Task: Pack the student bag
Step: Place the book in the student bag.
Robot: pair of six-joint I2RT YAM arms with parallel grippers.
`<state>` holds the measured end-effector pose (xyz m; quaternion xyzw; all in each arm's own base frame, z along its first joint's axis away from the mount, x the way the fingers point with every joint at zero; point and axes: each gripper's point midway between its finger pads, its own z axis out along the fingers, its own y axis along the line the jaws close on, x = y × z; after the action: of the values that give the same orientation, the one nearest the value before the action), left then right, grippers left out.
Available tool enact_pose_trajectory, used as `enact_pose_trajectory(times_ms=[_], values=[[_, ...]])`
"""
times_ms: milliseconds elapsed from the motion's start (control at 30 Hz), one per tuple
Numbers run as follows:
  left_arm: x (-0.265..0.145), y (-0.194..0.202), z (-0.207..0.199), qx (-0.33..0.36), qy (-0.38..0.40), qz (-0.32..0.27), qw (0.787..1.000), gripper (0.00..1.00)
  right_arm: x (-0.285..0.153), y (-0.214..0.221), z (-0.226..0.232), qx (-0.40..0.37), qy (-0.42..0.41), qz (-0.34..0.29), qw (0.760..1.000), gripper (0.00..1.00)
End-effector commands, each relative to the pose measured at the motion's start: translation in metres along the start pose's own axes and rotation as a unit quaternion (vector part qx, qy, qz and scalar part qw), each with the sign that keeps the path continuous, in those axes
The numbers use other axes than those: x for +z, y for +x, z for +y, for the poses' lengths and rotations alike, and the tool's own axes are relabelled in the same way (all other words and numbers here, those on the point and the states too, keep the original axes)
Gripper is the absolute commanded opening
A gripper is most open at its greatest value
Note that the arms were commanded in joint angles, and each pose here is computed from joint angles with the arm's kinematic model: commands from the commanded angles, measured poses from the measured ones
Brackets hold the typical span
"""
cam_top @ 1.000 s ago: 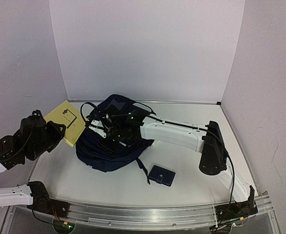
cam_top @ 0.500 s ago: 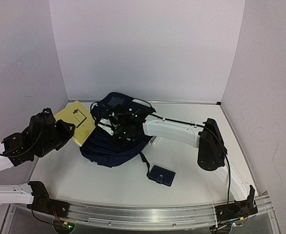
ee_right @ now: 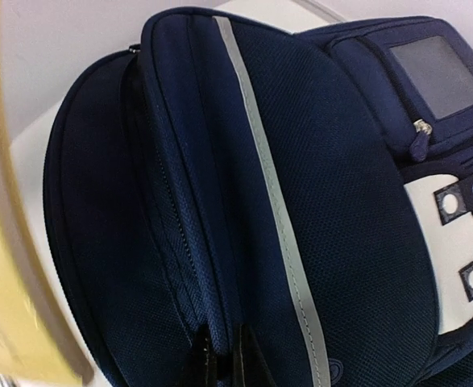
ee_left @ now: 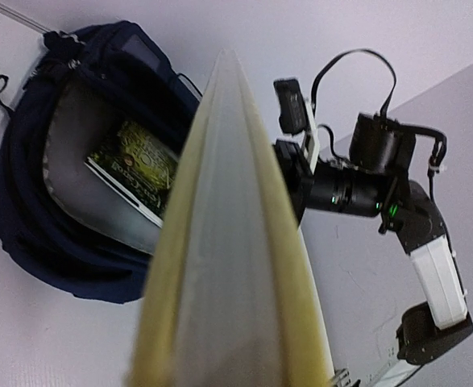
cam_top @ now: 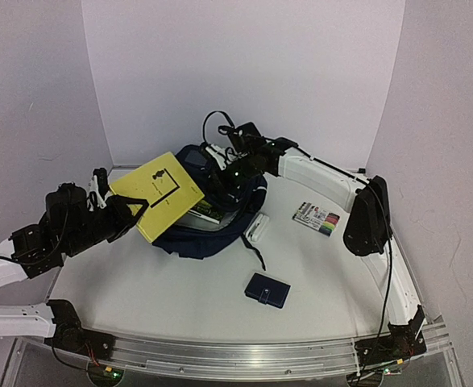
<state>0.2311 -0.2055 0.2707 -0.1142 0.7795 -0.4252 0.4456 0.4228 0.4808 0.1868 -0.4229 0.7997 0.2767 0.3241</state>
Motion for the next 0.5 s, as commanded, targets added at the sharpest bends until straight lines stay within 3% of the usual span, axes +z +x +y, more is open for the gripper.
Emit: enact_pose_trajectory(times_ms=[0,100,467], values=[[-0.002,0.002,-0.052,0.000,0.123,0.024,0.992,0.00,-0.059,-0.076,0.011,0.015,-0.038,-0.109,0.993,0.00],[0.002,0.013,-0.038,-0.022,0.105,0.038,0.994,0.00,-0.072,-0.088,0.018,0.018,-0.051,-0.127,0.990,0.00],[0.025,0.020,0.010,-0.111,0.036,-0.002,0.993,0.00,-0.105,-0.106,0.054,0.018,-0.116,-0.150,0.982,0.00]])
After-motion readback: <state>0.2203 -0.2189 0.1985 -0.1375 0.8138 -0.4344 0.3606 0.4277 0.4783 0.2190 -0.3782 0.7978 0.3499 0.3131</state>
